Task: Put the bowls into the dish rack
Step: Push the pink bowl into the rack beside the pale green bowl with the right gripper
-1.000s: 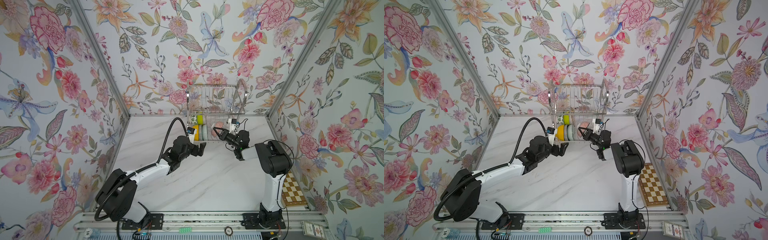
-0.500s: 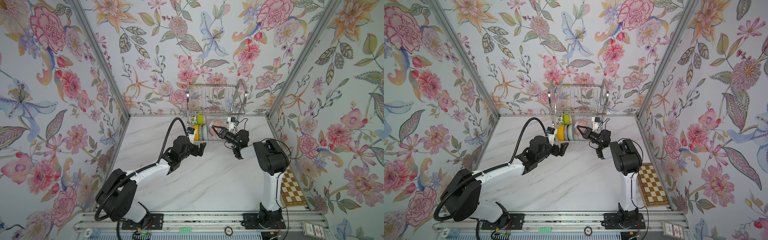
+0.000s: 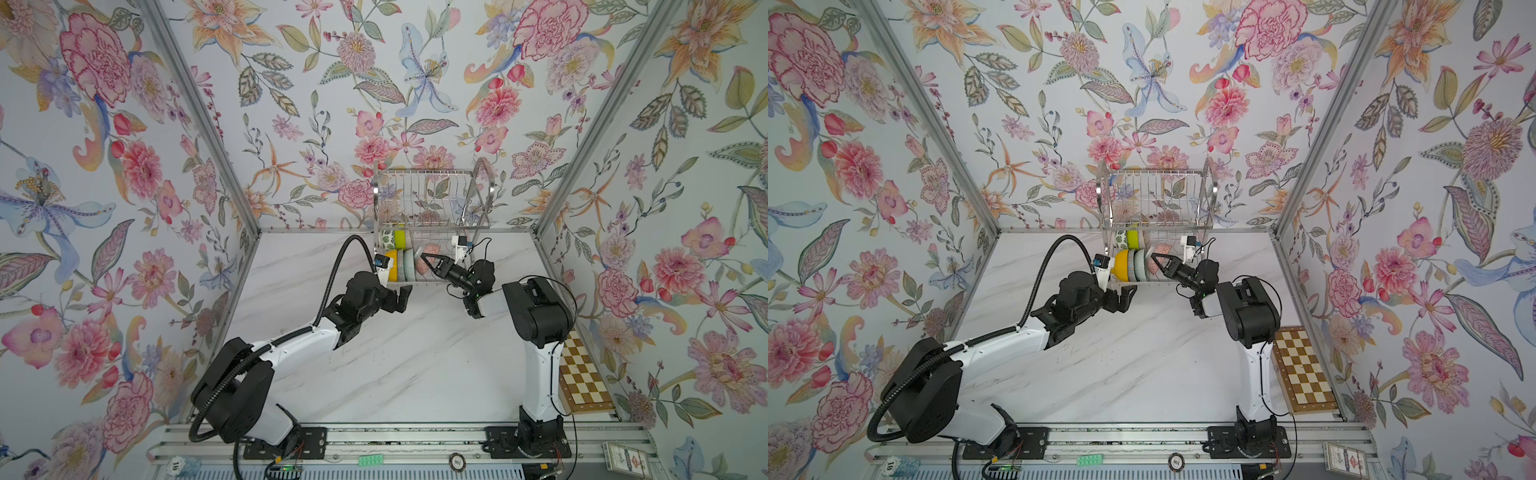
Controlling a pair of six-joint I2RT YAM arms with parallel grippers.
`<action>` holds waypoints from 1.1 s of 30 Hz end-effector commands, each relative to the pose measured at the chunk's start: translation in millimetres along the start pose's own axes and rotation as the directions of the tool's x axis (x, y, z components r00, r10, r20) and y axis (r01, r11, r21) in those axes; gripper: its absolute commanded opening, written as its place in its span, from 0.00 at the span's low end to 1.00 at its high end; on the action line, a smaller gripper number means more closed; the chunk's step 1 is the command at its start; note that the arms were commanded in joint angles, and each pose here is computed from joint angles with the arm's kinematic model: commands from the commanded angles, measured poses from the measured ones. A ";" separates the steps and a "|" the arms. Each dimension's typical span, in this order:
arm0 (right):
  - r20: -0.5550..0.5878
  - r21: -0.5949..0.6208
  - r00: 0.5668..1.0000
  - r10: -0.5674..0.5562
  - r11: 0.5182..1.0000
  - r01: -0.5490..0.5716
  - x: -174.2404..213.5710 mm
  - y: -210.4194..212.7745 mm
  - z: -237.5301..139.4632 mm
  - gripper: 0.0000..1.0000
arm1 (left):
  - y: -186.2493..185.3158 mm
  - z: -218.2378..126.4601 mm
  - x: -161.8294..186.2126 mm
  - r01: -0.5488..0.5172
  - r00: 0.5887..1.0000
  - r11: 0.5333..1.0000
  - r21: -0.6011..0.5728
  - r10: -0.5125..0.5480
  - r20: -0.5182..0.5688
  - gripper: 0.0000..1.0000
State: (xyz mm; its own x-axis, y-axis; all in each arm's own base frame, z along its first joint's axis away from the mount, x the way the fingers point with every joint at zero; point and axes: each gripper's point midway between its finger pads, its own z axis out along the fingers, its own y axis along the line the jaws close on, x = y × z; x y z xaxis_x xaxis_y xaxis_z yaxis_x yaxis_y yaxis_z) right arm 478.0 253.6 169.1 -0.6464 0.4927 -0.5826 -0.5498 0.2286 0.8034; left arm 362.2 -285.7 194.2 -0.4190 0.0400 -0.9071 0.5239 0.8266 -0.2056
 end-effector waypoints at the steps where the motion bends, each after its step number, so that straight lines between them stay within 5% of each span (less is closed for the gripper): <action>1: 0.004 -0.050 1.000 -0.015 0.999 0.015 -2.1 9.1 6.2 0.00 | 1.0 -4.1 -19.8 0.008 0.999 1.000 0.000 -0.008 0.040 0.99; 21: -0.062 -0.045 0.997 0.055 0.997 -0.057 12.1 2.1 9.2 0.00 | 0.3 -8.3 -23.7 0.006 0.999 1.000 0.002 -0.006 0.050 0.99; 33: -0.130 0.173 0.991 -0.001 0.985 0.023 21.6 -23.7 6.9 0.00 | 0.3 -10.3 -26.3 0.007 0.998 1.000 -0.001 -0.006 0.058 0.99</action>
State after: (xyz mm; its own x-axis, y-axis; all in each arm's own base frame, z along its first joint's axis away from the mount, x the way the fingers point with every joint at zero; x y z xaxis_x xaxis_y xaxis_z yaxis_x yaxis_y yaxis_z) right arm 477.8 267.6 156.5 -0.6897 0.4235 -0.5873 -0.5201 0.2744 0.8088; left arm 361.5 -285.0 199.1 -0.4109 0.0339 -0.9111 0.5253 0.8256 -0.2062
